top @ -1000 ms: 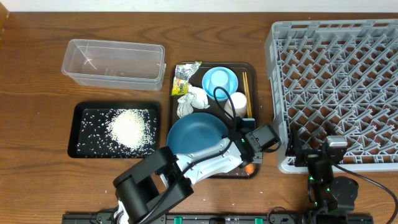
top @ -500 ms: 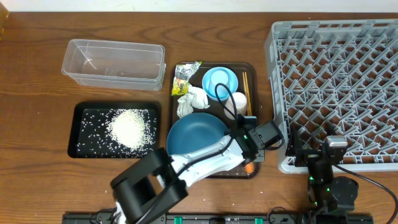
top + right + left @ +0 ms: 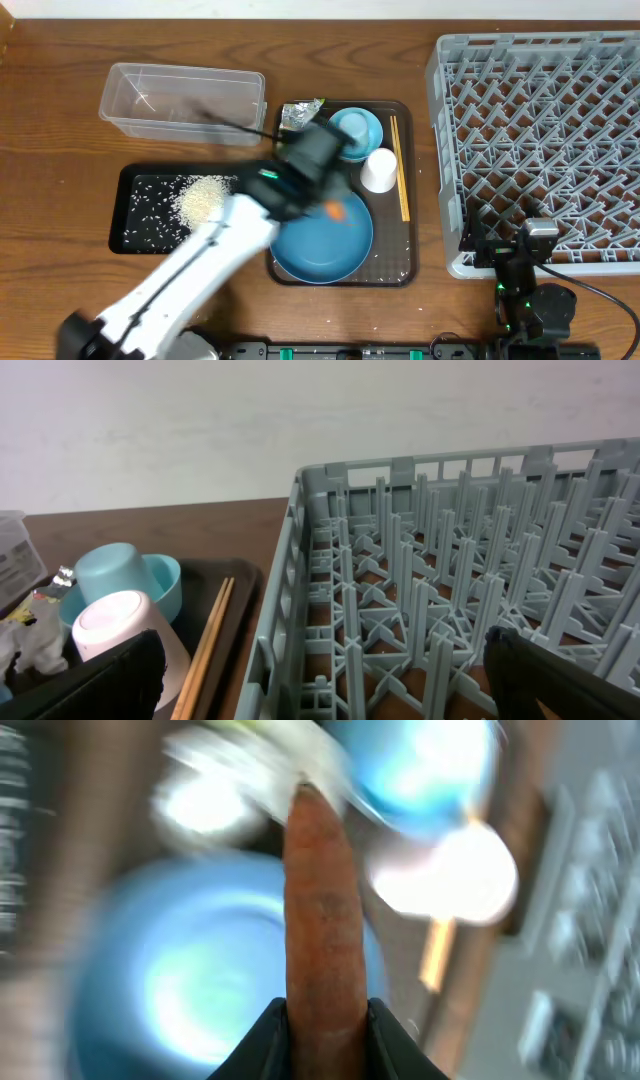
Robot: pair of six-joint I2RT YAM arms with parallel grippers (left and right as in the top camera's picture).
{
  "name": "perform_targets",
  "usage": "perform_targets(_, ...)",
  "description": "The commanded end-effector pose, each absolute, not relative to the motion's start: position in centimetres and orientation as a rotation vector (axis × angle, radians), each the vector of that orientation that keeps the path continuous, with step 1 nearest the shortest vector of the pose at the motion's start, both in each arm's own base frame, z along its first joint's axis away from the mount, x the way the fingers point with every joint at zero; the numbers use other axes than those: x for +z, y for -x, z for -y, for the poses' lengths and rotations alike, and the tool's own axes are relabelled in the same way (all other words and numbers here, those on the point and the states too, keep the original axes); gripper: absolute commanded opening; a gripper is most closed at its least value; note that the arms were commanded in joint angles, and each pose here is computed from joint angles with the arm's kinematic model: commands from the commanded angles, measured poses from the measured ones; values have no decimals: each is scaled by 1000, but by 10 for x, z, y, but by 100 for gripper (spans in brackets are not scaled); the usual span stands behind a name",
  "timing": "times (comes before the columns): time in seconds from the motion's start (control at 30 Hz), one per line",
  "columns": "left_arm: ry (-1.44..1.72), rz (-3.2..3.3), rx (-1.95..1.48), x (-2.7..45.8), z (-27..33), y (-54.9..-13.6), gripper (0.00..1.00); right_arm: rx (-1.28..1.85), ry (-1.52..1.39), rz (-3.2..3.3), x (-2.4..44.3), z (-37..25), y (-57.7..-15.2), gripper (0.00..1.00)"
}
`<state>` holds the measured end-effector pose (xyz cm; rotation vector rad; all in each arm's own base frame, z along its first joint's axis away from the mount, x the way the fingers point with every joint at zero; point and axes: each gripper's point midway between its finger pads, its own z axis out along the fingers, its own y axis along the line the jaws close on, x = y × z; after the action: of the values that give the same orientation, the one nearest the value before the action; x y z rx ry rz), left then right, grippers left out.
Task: Sort waste into correct bins and load items into the dishwasher rack
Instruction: 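Carry the carrot left and drop it onto the black tray, then move the left gripper to the crumpled tissue and grasp it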
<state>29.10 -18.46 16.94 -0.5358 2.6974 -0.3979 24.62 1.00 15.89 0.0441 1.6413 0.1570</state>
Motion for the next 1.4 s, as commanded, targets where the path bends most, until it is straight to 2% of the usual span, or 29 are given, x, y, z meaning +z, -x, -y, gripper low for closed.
perform_targets(0.0, 667, -2652, -286, 177, 121, -310, 19, 143, -54, -1639, 159, -6, -246, 99)
perform_targets(0.23, 1198, -2597, -75, 144, -7, -311, 19, 143, -54, -1639, 159, -6, -246, 99)
perform_targets(0.4, 1437, -2588, -12, 114, -58, -304, 19, 143, -54, -1639, 159, -6, -246, 99)
perform_targets(0.53, 1517, -2650, -43, 90, -70, -300, 19, 143, -54, -1638, 159, -6, -246, 99)
perform_targets(0.6, 1538, -2677, -50, 81, -70, -299, 25, 143, -54, -1639, 159, -6, -246, 99)
perform_targets(0.9, 1616, -2803, -39, 47, -61, -284, 25, 143, -54, -1639, 159, -6, -246, 99)
perform_targets(0.93, 1621, -2811, -35, 45, -60, -282, 28, 143, -54, -1639, 159, -6, -246, 99)
perform_targets(1.1, 1614, -2823, -33, 43, -60, -280, 34, 143, -54, -1639, 159, -6, -246, 99)
perform_targets(1.37, 1486, -2882, -101, 48, -54, -283, 35, 143, -54, -1639, 159, -6, -246, 99)
